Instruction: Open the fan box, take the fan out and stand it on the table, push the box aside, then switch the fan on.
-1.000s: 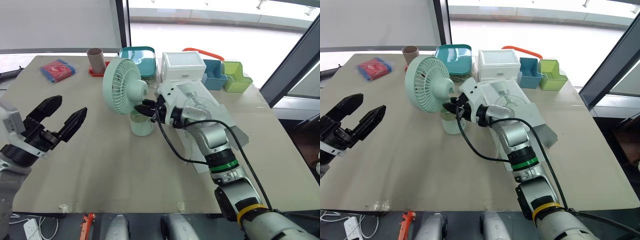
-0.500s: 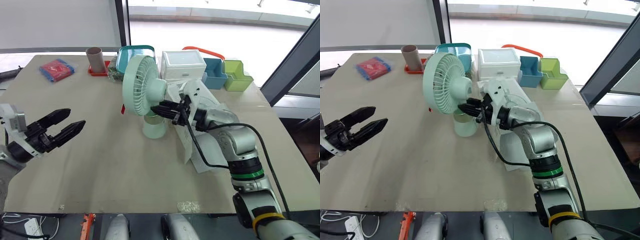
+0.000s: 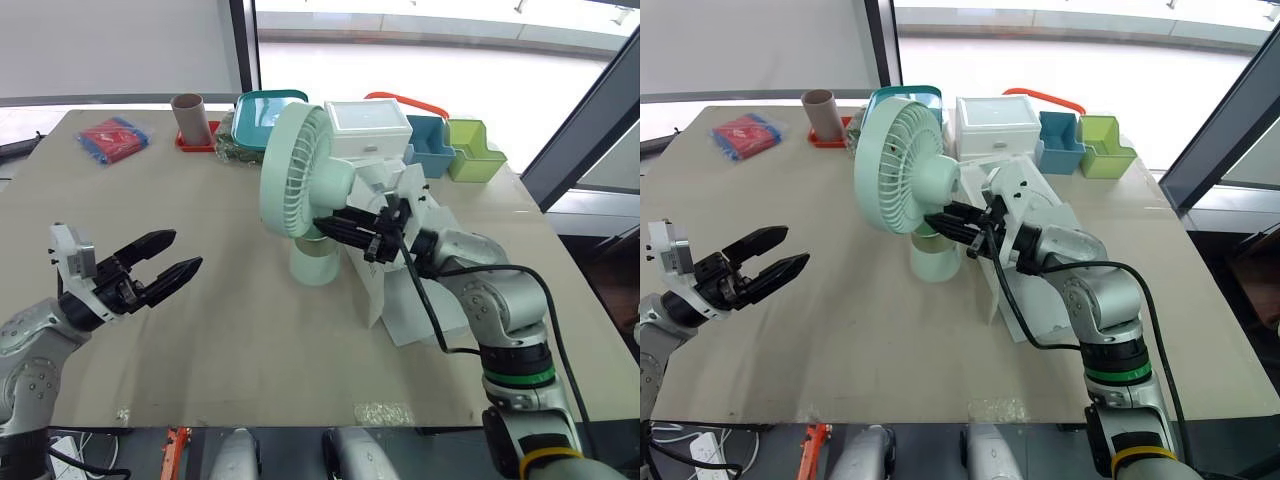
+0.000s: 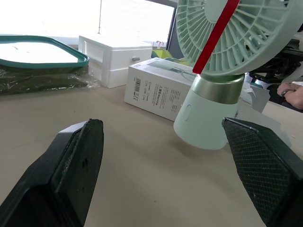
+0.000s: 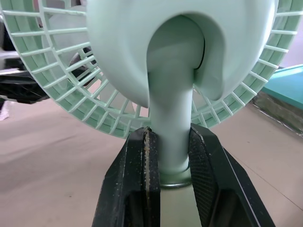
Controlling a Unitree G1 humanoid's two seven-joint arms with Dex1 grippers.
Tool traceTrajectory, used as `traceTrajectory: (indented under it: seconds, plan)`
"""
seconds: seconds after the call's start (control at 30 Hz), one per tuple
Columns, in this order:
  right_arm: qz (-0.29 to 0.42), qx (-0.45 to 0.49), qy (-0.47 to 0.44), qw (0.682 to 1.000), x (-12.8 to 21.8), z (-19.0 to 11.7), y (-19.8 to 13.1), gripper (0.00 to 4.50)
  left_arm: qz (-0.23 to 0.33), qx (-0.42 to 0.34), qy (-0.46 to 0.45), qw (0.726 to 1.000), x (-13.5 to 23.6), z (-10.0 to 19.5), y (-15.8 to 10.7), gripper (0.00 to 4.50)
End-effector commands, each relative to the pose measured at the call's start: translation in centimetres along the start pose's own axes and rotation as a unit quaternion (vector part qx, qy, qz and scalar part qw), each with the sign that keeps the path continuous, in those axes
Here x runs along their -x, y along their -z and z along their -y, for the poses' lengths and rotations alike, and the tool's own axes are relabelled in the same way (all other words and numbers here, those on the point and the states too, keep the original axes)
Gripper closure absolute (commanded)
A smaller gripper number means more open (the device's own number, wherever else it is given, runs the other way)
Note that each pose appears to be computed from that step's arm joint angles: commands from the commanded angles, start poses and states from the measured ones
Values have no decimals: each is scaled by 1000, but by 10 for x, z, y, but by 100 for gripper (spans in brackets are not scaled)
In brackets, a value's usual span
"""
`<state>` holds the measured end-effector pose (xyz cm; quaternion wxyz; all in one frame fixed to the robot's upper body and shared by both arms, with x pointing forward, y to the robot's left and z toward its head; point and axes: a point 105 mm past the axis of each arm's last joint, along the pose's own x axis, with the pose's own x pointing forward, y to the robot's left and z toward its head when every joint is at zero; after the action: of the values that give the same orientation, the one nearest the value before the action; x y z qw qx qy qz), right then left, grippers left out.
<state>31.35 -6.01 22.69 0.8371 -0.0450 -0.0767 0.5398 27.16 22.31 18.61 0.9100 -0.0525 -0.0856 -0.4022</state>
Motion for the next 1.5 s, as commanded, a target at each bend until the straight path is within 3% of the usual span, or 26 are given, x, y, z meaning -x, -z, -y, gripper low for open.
traceTrajectory:
  seconds: [0.03, 0.7, 1.5]
  plan:
    - [49, 36, -25, 998, 4, -14, -28, 388, -1, -19, 12, 1000, 5, 3, -9, 6]
    - [29, 42, -120, 991, -1, -54, -5, 388, -31, -22, 31, 999, 12, 11, -4, 6]
    - [11, 24, -93, 995, -11, -44, 29, 388, -81, -31, 44, 995, 3, 8, 8, 6]
